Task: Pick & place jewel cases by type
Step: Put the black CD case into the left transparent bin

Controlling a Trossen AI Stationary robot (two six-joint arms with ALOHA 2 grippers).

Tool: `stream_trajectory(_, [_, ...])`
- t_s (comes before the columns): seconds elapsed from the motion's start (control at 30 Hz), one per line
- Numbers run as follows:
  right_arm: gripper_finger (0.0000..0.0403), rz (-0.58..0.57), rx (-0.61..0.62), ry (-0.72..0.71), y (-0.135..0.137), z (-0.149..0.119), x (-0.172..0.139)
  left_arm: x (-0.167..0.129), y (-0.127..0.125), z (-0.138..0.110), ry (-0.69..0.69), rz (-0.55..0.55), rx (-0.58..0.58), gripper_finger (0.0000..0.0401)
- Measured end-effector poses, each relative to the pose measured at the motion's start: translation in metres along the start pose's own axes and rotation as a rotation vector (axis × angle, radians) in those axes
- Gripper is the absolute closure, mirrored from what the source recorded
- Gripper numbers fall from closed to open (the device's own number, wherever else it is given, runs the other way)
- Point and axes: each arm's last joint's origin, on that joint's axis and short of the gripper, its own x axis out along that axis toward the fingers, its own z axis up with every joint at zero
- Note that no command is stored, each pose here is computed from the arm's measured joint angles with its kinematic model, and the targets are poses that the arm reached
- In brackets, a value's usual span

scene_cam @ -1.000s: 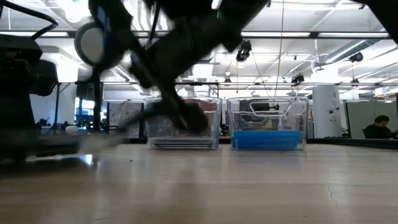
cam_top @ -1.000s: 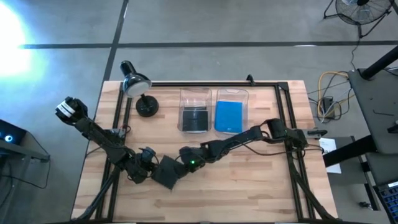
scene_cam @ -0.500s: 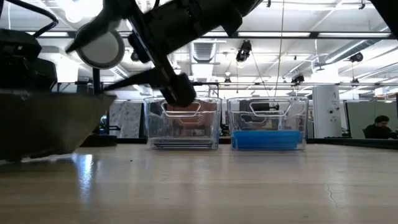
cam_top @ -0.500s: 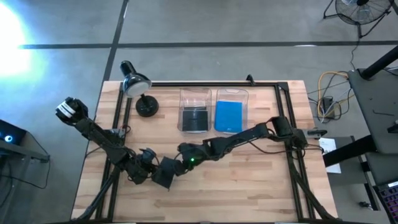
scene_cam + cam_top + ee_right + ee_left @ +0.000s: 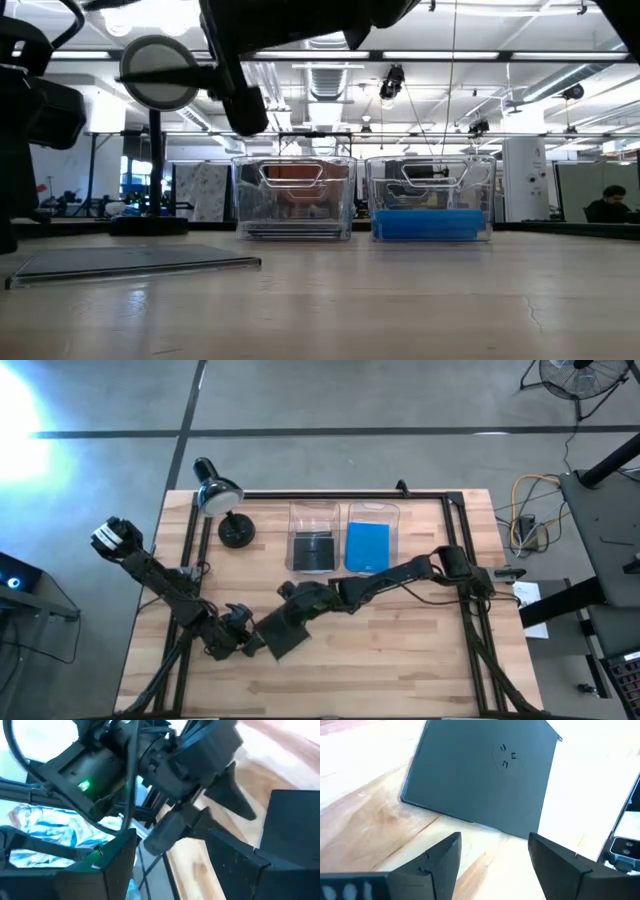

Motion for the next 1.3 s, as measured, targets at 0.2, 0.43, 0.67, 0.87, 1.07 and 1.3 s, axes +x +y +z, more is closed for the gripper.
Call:
stream_trajectory(0.2, [0.017,-0.311,0.047,0.085,-0.023,-0.008,-0.01,-0.001,0.001,-0.003,0.005,0.0,0.002,0.0188])
stream_trajectory(0.43, [0.017,-0.651,0.022,0.204,-0.062,-0.023,-0.018,-0.001,-0.013,-0.006,0.011,-0.079,0.034,0.0188])
stream_trajectory(0.67, [0.017,-0.586,0.003,0.154,-0.075,-0.024,0.0,0.019,-0.011,-0.016,0.075,-0.083,0.08,0.0188])
stream_trajectory(0.87, [0.017,-0.508,-0.012,0.169,-0.077,-0.031,0.012,0.036,-0.007,-0.022,0.07,-0.083,0.09,0.0188])
stream_trajectory(1.07, [0.017,-0.453,-0.012,0.245,-0.075,-0.032,0.012,0.041,-0.003,-0.023,0.066,-0.06,0.101,0.0188])
stream_trajectory(1.3, [0.017,-0.315,-0.109,0.243,-0.033,-0.018,0.0,0.04,-0.003,-0.025,0.089,-0.065,0.159,0.0188])
